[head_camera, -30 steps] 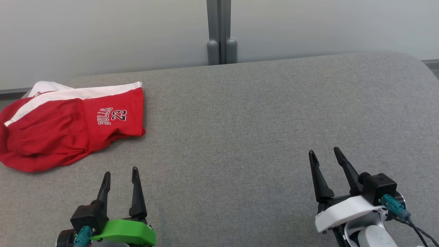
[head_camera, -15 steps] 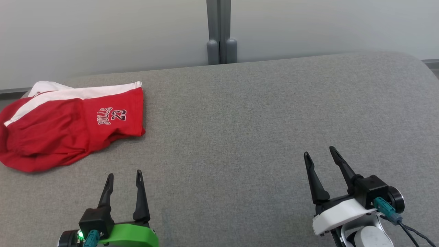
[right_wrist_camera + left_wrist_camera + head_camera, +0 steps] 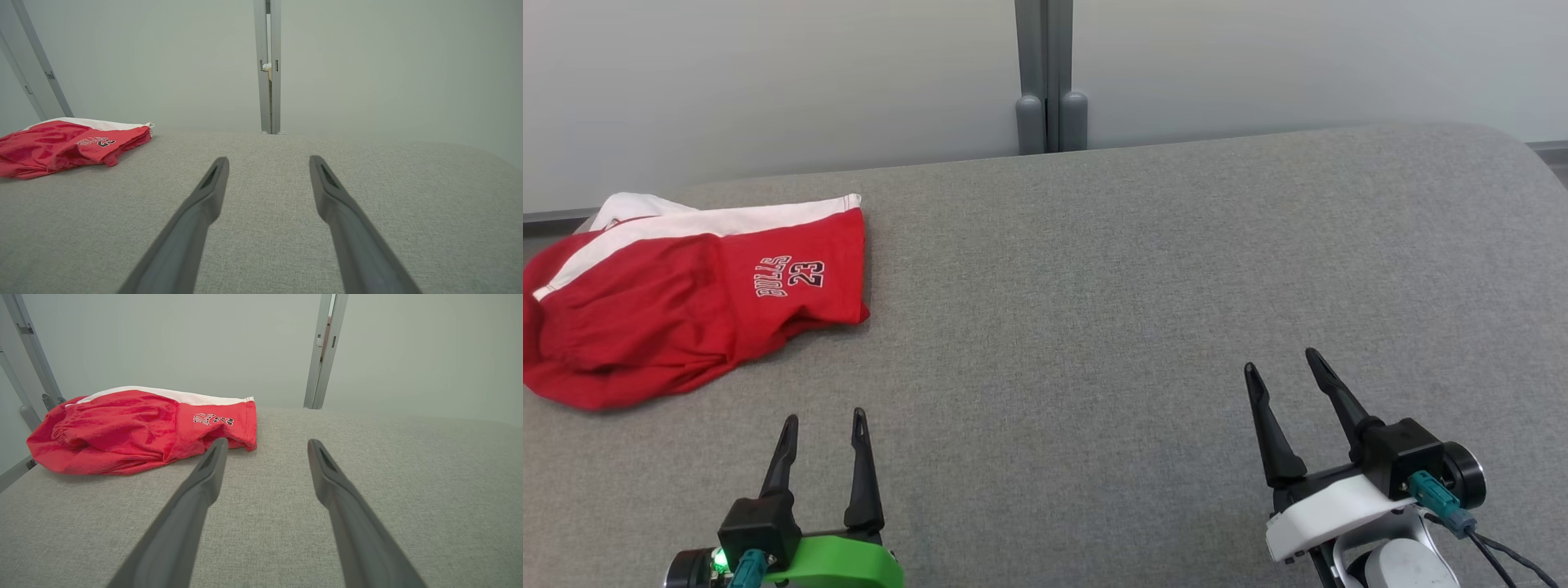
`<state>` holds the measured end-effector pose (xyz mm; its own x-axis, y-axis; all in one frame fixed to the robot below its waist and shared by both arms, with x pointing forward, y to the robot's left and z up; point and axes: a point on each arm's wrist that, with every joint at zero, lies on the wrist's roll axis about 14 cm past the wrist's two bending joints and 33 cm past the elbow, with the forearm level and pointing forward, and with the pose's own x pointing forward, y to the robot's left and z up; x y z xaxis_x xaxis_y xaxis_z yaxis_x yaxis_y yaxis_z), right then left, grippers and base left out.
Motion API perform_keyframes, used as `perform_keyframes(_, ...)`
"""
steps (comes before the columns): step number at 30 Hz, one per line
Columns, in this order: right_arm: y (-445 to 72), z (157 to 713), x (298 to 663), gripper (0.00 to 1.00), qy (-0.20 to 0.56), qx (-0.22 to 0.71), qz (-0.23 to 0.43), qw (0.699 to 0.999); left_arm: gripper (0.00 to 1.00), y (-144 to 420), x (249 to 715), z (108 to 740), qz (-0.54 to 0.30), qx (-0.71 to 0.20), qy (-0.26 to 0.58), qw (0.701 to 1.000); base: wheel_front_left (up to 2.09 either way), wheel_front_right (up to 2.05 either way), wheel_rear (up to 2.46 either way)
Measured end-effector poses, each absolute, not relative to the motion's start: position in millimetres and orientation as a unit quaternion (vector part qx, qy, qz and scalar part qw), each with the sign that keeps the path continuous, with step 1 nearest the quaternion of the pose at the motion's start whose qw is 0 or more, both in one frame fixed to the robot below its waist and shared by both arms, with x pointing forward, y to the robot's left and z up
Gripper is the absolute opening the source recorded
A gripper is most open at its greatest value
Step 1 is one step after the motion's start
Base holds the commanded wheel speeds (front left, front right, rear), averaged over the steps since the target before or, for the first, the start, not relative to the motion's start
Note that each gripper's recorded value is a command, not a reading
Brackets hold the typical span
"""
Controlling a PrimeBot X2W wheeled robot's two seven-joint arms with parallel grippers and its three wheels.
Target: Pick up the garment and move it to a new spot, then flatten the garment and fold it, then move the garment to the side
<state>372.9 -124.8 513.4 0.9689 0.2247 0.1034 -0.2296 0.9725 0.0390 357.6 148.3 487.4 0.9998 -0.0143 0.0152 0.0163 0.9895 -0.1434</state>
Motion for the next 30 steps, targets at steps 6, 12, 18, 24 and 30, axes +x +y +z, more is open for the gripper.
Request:
perform_keyframes(6,-124.7,512.8,373.5,1.0,-0.048,0.025,0.115,0.992,1.0,148.2,357.1,485.9,-0.008,-0.072,-0.005,0.997,0.0,0.0,0.0)
perform_keyframes(12,-121.0,509.3,376.4,1.0,-0.043,0.024,0.12,0.991,1.0,154.6,352.2,484.7,0.001,-0.073,-0.004,0.997,0.0,0.0,0.0)
perform_keyframes(18,-92.9,507.4,384.3,1.0,-0.04,0.028,0.161,0.986,1.0,180.6,340.0,485.4,0.042,-0.07,-0.007,0.997,0.0,0.0,0.0)
perform_keyframes(24,-51.3,506.6,390.6,1.0,-0.037,0.033,0.22,0.974,1.0,214.8,317.7,485.5,0.099,-0.064,-0.011,0.993,0.0,0.0,0.0)
perform_keyframes(30,-6.0,506.0,390.6,1.0,-0.033,0.041,0.283,0.958,1.0,251.7,286.7,484.3,0.166,-0.059,-0.012,0.984,0.0,0.0,0.0)
